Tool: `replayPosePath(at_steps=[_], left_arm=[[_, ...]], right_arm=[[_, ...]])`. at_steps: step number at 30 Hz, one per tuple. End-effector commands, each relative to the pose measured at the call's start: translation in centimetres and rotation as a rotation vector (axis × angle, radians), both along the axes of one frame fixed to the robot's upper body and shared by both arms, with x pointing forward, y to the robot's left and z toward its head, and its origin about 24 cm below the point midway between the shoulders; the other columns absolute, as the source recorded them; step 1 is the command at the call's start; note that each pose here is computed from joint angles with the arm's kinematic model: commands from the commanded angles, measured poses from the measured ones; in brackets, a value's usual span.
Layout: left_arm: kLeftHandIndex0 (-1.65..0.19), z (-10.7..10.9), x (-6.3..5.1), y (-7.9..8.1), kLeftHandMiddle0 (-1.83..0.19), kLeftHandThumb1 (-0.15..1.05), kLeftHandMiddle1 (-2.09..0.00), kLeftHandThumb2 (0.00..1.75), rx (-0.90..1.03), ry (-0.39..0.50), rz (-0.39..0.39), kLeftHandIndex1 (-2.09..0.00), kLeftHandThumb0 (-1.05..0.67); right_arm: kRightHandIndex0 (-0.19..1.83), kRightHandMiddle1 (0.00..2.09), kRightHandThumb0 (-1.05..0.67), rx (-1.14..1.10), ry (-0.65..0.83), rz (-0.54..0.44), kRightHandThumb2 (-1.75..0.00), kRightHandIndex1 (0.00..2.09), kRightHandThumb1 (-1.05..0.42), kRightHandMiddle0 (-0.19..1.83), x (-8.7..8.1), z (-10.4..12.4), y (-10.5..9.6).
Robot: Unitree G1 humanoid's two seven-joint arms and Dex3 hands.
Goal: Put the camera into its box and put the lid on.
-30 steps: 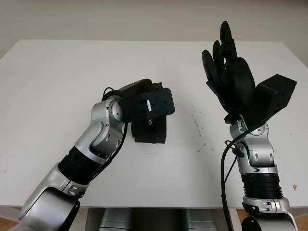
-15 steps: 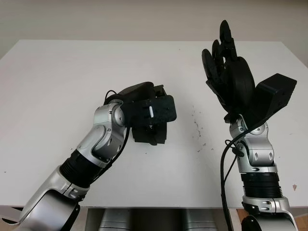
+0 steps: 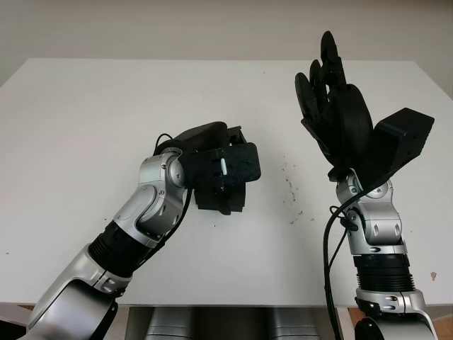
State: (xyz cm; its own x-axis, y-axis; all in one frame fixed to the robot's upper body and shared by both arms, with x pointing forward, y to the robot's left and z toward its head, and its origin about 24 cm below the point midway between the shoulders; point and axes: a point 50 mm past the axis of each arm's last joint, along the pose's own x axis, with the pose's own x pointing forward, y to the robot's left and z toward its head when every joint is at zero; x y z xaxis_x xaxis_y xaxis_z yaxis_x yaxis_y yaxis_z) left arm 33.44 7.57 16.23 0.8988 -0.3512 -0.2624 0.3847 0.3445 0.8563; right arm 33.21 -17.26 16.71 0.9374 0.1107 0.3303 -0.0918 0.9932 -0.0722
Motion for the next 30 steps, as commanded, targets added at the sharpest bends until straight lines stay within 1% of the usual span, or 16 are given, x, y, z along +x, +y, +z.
replayPosePath(at_steps=[1,2,3,4,5,6,7,9,11,21,27,30], left_arm=[[-0.09,-1.42,-0.33,-0.27,-0.32,0.95,-2.05,0.06,0.025,0.06,-0.016,-1.26,-0.23],[0.0,-1.46,-0.31,-0.29,-0.38,0.97,-2.07,0.06,0.057,0.071,-0.024,-1.09,-0.32],[0.04,-1.51,-0.29,-0.29,-0.04,1.0,-1.42,0.06,0.089,0.082,-0.031,-0.7,-0.46],[0.04,-1.52,-0.31,-0.3,0.01,1.02,-0.86,0.06,0.119,0.093,-0.039,-0.45,-0.53],[0.06,-1.53,-0.35,-0.3,0.09,1.03,-0.49,0.09,0.141,0.099,-0.043,-0.27,-0.6],[0.12,-1.55,-0.4,-0.32,0.15,1.04,-0.2,0.14,0.157,0.1,-0.047,-0.14,-0.69],[0.15,-1.57,-0.45,-0.35,0.17,1.04,-0.1,0.18,0.172,0.099,-0.049,-0.09,-0.74],[0.18,-1.66,-0.54,-0.43,0.19,1.05,-0.02,0.31,0.187,0.1,-0.05,-0.02,-0.83],[0.19,-1.74,-0.58,-0.49,0.19,1.05,-0.01,0.36,0.195,0.108,-0.047,-0.01,-0.86],[0.19,-1.67,-0.59,-0.62,0.19,1.05,0.0,0.45,0.176,0.133,-0.052,0.0,-0.86],[0.19,-1.61,-0.74,-0.29,0.19,1.05,0.0,0.56,0.137,0.145,-0.052,0.0,-0.88],[0.19,-1.29,-1.0,0.09,0.19,1.05,0.0,0.6,0.097,0.144,-0.058,0.0,-0.87]], right_arm=[[-0.19,0.0,-0.72,0.006,-0.022,0.004,-0.41,0.0,-1.05,-0.19,-0.02,0.55,0.14],[-0.19,0.0,-0.72,0.006,-0.021,0.005,-0.41,0.0,-1.05,-0.19,-0.03,0.55,0.15],[-0.19,0.0,-0.72,0.007,-0.021,0.008,-0.41,0.0,-1.05,-0.19,-0.04,0.56,0.16],[-0.19,0.0,-0.72,0.002,-0.02,0.008,-0.41,0.0,-1.05,-0.19,-0.05,0.56,0.16],[-0.19,0.0,-0.72,0.001,-0.019,0.009,-0.41,0.0,-1.05,-0.19,-0.06,0.57,0.16],[-0.19,0.0,-0.72,0.001,-0.02,0.009,-0.41,0.0,-1.05,-0.19,-0.07,0.58,0.16],[-0.19,0.0,-0.72,0.001,-0.021,0.008,-0.41,0.0,-1.05,-0.19,-0.07,0.6,0.15],[-0.19,0.0,-0.72,0.001,-0.021,0.006,-0.41,0.0,-1.05,-0.19,-0.08,0.62,0.09],[-0.19,0.0,-0.72,0.002,-0.023,0.006,-0.4,0.0,-1.05,-0.19,-0.07,0.63,0.02],[-0.19,0.0,-0.72,-0.013,-0.031,0.005,-0.39,0.0,-1.05,-0.19,-0.13,0.77,-0.21],[-0.19,0.0,-0.71,-0.016,-0.026,0.003,-0.4,0.0,-1.05,-0.19,-0.15,0.86,-0.29],[-0.19,0.0,-0.72,-0.013,-0.029,0.015,-0.4,0.0,-1.05,-0.19,-0.13,0.86,-0.25]])
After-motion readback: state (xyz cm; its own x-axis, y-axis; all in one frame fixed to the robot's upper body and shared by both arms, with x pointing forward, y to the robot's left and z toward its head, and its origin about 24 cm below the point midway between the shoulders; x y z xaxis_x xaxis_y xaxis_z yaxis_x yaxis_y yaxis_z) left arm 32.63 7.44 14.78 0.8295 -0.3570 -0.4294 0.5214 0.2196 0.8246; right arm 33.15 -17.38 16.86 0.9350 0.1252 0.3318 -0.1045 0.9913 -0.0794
